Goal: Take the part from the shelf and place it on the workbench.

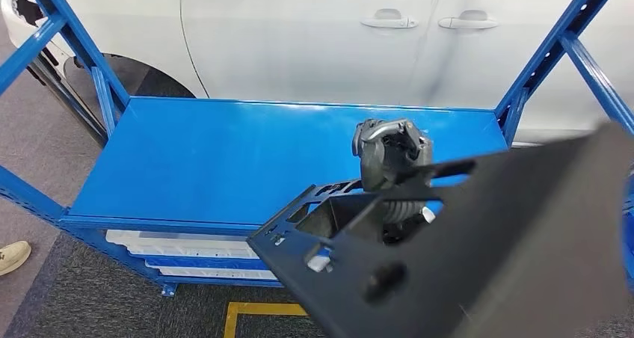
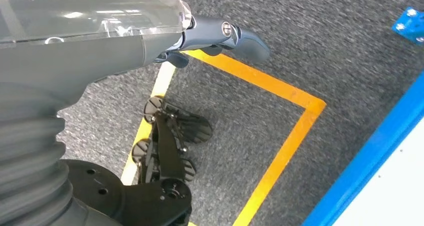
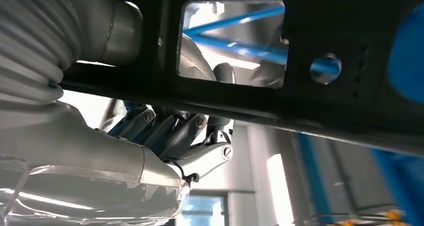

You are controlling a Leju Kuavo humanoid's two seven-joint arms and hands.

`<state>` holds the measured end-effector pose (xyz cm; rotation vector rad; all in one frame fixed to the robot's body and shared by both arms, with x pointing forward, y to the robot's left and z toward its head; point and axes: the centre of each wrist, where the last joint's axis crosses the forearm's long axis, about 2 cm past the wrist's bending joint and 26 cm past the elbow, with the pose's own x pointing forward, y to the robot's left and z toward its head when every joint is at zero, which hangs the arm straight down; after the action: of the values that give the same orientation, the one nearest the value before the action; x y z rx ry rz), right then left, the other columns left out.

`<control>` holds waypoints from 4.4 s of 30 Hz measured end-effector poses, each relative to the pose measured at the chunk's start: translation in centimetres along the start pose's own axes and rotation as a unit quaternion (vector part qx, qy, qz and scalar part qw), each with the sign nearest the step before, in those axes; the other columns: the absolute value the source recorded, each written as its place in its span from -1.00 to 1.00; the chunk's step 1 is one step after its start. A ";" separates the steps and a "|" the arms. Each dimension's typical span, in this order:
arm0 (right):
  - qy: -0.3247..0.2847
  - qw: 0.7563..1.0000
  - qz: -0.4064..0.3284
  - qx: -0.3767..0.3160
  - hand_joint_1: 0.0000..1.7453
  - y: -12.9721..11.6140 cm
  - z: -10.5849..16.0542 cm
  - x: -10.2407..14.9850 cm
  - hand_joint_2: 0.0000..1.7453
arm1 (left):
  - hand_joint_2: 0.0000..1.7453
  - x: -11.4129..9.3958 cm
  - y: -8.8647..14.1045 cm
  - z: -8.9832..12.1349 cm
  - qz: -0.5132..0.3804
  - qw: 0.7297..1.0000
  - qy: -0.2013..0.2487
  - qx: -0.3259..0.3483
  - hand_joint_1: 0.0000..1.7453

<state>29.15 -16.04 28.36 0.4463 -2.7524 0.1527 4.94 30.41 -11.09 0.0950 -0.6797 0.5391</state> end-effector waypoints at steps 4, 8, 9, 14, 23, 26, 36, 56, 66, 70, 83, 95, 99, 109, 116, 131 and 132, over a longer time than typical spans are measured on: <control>-0.027 0.999 -0.032 0.019 1.00 0.7 0.2 2.2 1.00 | 1.00 0.0 0.0 0.0 0.002 1.000 -0.001 0.004 -1.00; -0.045 0.996 -0.058 0.042 1.00 1.6 0.2 3.5 1.00 | 1.00 -0.1 -0.2 0.0 0.003 1.000 0.000 0.008 -1.00; -0.046 0.996 -0.063 0.048 1.00 1.8 0.3 3.6 1.00 | 1.00 -0.1 -0.2 0.0 0.003 1.000 0.000 0.009 -1.00; -0.052 0.993 -0.080 0.063 1.00 2.0 -0.1 3.7 1.00 | 1.00 -0.1 -0.3 0.0 0.010 1.000 0.000 0.009 -1.00; -0.050 0.991 -0.095 0.075 1.00 1.7 -2.0 3.6 1.00 | 1.00 0.1 -0.6 -0.1 0.020 1.000 0.001 0.013 -1.00; -0.047 0.991 -0.097 0.074 1.00 1.6 -2.1 3.5 1.00 | 1.00 0.1 -0.7 -0.1 0.020 1.000 0.002 0.015 -1.00; -0.057 0.990 -0.105 0.081 1.00 2.0 -2.6 3.5 1.00 | 1.00 0.0 -0.9 0.0 0.024 0.999 0.008 0.027 -1.00; -0.054 0.976 -0.168 0.130 1.00 1.5 -4.3 2.9 1.00 | 1.00 0.1 -1.1 -0.1 0.031 0.999 0.016 0.035 -1.00; -0.057 0.977 -0.164 0.121 1.00 1.1 -5.4 2.6 1.00 | 1.00 0.0 -1.1 -0.1 0.029 0.999 0.018 0.034 -1.00; -0.056 0.978 -0.161 0.116 1.00 1.1 -5.6 2.4 1.00 | 1.00 0.0 -1.1 0.0 0.027 0.999 0.025 0.035 -1.00; -0.048 0.977 -0.156 0.138 1.00 0.8 -3.3 1.3 1.00 | 1.00 -0.1 -1.0 0.0 0.088 0.992 0.086 0.006 -1.00; -0.028 0.979 -0.120 0.164 1.00 0.2 -0.8 0.1 1.00 | 1.00 -0.7 -0.9 0.4 0.098 0.980 0.168 0.029 -1.00; -0.024 0.980 -0.111 0.161 1.00 -0.3 -0.7 0.1 1.00 | 1.00 -0.7 -0.6 0.4 0.088 0.981 0.175 0.012 -1.00; -0.045 0.980 -0.080 0.175 1.00 -0.6 0.3 1.5 1.00 | 1.00 -0.2 0.1 0.1 0.057 0.983 0.173 0.014 -1.00; -0.069 0.978 -0.076 0.181 1.00 -0.6 -0.5 2.8 1.00 | 1.00 -0.3 -0.3 0.2 0.058 0.985 0.164 0.001 -1.00; -0.096 0.978 -0.063 0.177 1.00 -0.4 -1.2 4.4 1.00 | 1.00 -0.6 -1.2 0.3 0.072 0.984 0.163 0.002 -1.00; -0.096 0.978 -0.063 0.176 1.00 -0.4 -1.1 4.4 1.00 | 1.00 -0.6 -1.1 0.3 0.071 0.984 0.165 0.004 -1.00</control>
<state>25.74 -17.46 31.00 0.7614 -2.8772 0.5999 4.92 29.07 -11.10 -0.0355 -0.3621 0.6778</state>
